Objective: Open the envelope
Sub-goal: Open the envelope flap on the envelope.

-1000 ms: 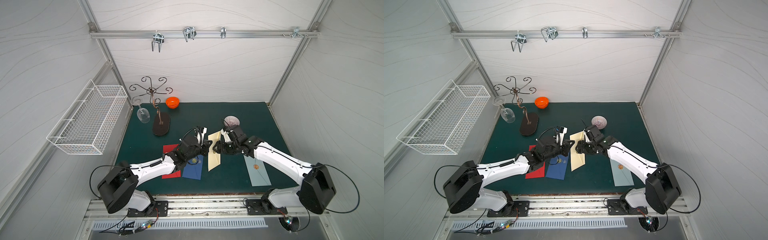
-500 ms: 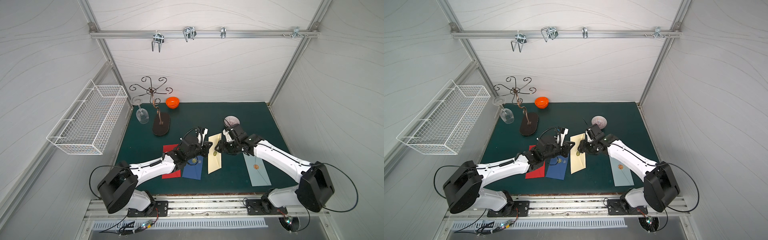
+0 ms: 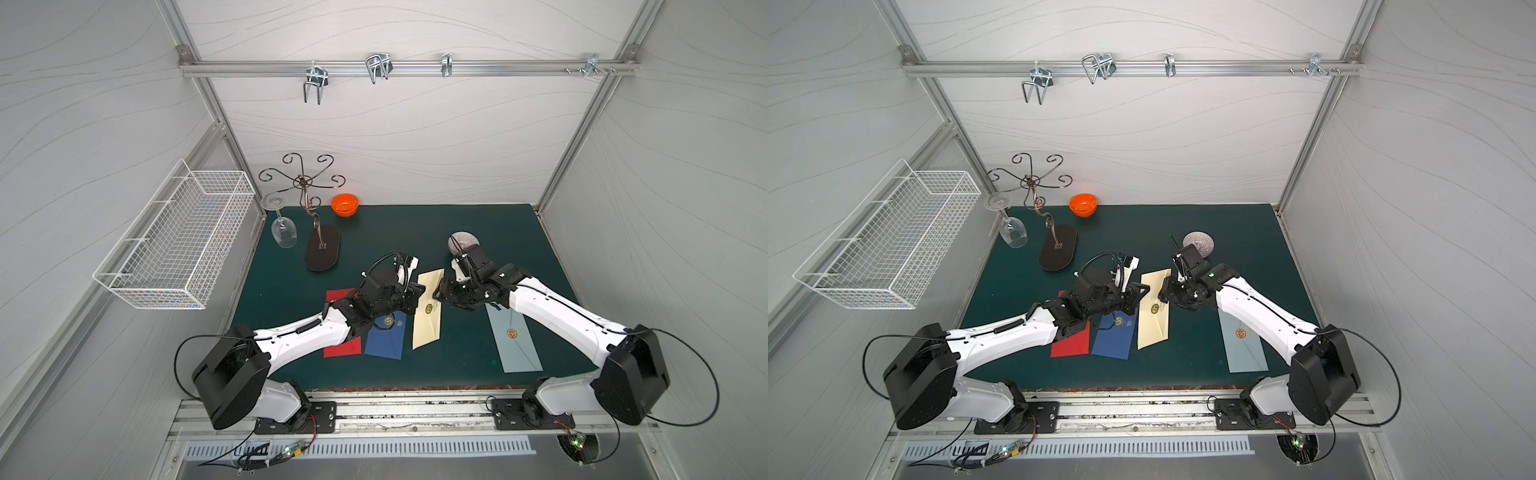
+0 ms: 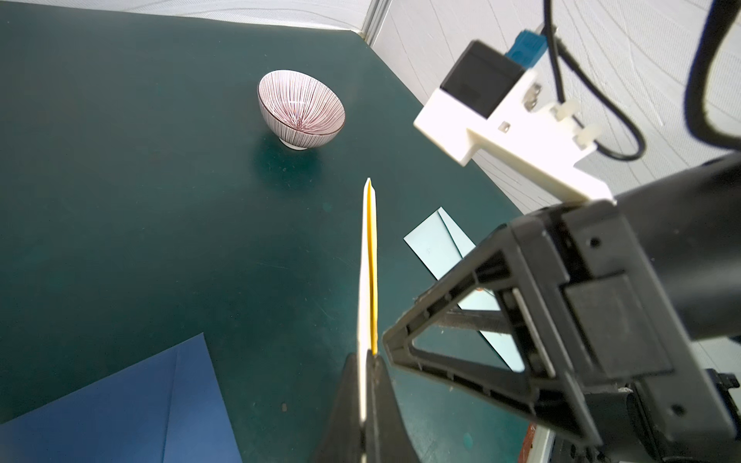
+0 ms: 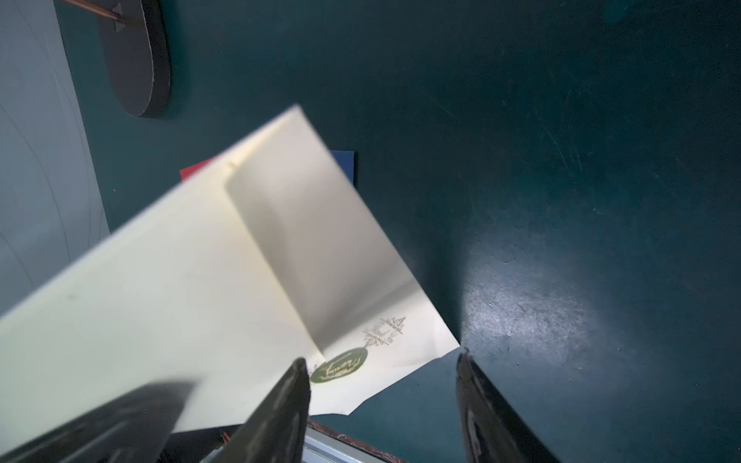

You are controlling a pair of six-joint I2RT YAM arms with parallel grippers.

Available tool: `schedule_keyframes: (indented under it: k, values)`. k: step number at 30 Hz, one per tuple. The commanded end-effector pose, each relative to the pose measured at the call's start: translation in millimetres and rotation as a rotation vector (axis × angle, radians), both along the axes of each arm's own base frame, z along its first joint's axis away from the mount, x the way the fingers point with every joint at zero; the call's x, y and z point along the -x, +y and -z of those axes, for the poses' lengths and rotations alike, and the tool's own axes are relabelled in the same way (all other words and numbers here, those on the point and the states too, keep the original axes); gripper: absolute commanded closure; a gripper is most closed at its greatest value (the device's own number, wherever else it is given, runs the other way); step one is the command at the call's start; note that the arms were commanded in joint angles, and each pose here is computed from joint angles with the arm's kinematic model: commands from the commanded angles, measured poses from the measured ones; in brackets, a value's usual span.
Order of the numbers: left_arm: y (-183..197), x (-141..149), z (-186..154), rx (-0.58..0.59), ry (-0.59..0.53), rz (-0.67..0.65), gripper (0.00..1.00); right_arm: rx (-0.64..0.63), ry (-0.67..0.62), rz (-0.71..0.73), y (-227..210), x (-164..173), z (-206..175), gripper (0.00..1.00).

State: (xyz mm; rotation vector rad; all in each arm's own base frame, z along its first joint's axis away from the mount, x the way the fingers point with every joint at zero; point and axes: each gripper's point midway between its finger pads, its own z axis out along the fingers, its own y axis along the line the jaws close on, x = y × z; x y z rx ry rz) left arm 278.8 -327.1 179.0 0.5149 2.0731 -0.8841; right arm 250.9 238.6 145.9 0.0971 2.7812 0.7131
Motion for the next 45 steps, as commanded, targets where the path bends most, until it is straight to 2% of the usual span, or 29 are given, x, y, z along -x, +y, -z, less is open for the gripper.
schedule_keyframes:
  k: [1, 9, 15, 22, 35, 40, 45]
  values:
    - [-3, -2, -31, 0.049, -0.079, 0.016, 1.00, 0.003, 0.008, 0.055, -5, 2, -9, 0.41]
    - [-2, 3, -32, 0.068, -0.083, 0.033, 1.00, 0.045, 0.006, 0.074, 2, -2, -11, 0.41]
    - [-4, 4, -29, 0.083, -0.057, 0.032, 1.00, 0.033, -0.018, 0.065, 11, -2, -17, 0.41]
    - [-7, 5, -28, 0.098, -0.036, 0.042, 1.00, 0.134, 0.003, 0.098, -1, -5, -5, 0.41]
    - [-9, 5, -31, 0.098, -0.045, 0.051, 1.00, 0.226, -0.020, 0.115, -19, -6, -3, 0.41]
    - [-7, 5, -32, 0.090, -0.055, 0.049, 1.00, 0.214, -0.017, 0.104, -17, -4, -6, 0.42]
    - [-7, 5, -33, 0.092, -0.059, 0.050, 1.00, 0.097, -0.027, 0.020, 10, 0, -17, 0.41]
